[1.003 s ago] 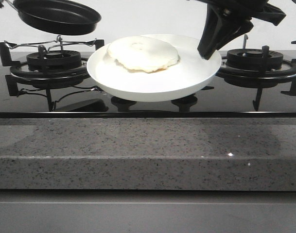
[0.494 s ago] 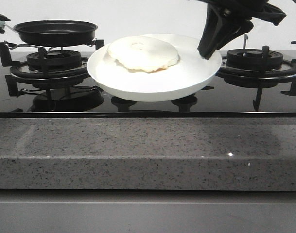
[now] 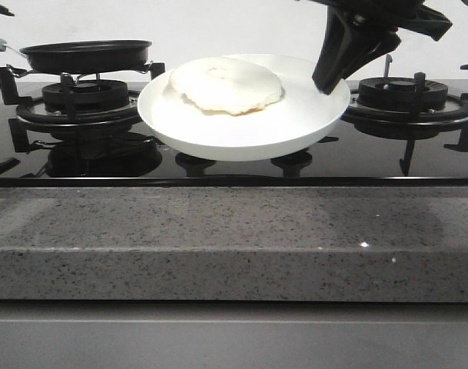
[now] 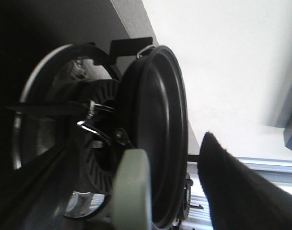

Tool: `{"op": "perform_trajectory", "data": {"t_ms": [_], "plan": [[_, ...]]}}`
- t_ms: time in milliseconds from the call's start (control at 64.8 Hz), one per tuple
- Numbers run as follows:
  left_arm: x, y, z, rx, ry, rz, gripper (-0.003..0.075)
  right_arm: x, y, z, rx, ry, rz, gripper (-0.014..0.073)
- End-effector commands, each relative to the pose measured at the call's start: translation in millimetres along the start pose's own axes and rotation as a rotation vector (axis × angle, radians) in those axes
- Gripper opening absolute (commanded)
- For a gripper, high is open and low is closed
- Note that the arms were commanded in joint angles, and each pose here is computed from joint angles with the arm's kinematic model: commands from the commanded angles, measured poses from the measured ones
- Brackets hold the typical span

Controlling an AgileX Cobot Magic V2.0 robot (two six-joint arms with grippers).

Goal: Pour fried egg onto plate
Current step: 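Carry the empty pan back down onto its burner with the left gripper, then open the left gripper and withdraw it from the pan handle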

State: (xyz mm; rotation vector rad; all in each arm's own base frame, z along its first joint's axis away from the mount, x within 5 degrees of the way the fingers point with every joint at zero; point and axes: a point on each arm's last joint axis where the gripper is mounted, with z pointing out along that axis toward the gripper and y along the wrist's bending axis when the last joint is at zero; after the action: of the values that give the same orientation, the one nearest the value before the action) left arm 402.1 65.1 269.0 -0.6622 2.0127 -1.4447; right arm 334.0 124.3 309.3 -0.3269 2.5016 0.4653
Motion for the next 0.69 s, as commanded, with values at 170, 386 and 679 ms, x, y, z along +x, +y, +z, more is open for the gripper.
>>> {"op": "perform_trajectory", "data": {"t_ms": [170,386,679], "plan": [[-12.6,-24.8,-39.7,0.078,-0.053,0.052,0.0527,-13.6,7.5,-22.9,-0.019,-0.122,-0.003,-0.0069],[-17.0,-34.6,-69.4,0.094,-0.097,0.086,0.0526,-13.6,7.5,-22.9,-0.019,-0.122,-0.003,-0.0069],[23.9,-90.6,-83.3,-0.106,-0.093,0.438,0.0526,-13.6,7.5,-22.9,-0.019,-0.122,-0.003,-0.0069]]}}
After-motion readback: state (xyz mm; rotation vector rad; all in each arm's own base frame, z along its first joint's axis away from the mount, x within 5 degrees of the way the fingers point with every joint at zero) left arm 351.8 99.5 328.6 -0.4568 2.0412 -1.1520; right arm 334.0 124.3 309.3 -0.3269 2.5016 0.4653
